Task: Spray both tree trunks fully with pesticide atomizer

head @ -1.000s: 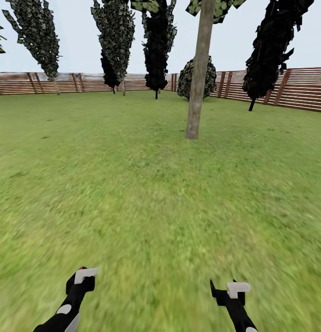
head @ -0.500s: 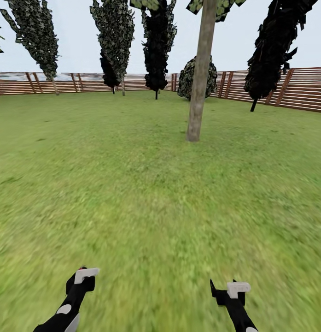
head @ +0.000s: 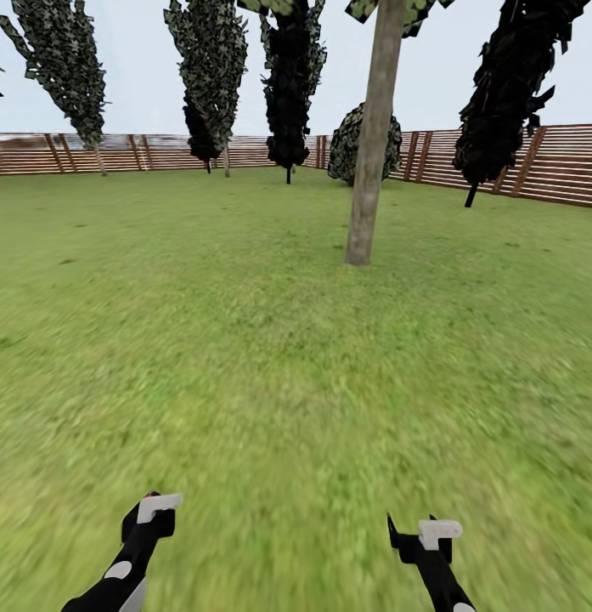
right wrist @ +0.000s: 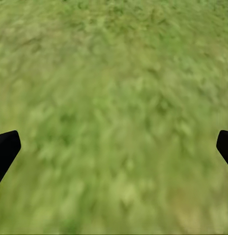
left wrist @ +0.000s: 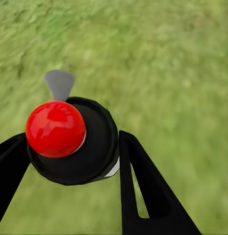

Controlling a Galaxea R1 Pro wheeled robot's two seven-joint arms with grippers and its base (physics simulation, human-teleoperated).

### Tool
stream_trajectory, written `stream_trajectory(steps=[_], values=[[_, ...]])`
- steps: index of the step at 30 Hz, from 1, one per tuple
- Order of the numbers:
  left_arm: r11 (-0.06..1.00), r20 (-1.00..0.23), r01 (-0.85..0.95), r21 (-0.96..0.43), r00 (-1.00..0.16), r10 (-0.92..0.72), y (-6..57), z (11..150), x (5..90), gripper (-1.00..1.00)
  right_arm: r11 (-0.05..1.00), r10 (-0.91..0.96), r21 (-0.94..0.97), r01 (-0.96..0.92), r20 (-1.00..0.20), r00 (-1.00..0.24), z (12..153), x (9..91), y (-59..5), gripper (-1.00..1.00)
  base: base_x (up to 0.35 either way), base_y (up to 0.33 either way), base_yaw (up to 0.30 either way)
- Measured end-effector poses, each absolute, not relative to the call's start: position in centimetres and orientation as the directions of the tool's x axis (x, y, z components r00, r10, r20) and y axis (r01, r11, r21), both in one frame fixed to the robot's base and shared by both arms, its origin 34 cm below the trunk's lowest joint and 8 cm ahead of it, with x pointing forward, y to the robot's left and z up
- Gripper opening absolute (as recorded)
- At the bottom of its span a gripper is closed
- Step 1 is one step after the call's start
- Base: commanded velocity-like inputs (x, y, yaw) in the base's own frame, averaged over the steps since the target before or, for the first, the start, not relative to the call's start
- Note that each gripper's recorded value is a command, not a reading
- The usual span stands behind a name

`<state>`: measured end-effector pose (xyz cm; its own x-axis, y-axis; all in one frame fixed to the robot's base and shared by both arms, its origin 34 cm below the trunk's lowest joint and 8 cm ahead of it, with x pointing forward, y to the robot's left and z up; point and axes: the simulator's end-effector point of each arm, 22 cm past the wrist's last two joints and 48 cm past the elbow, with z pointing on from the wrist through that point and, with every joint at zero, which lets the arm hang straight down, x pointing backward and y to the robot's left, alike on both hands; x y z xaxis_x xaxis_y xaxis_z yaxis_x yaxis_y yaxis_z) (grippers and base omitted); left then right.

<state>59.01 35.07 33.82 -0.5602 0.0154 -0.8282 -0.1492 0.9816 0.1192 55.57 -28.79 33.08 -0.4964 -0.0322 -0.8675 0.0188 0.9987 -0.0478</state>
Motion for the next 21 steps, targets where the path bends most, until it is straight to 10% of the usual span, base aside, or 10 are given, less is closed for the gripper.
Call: stream_trajectory(steps=[21], values=[[0.982, -0.829, -0.149, 0.119, -0.559, 0.016, 35.07, 33.87, 59.06, -1.0, 0.999, -0.033, -0.048, 0.017, -0.868, -0.496, 33.1, 55.59, -28.69, 1.0, 0.338, 0.0, 0.0]])
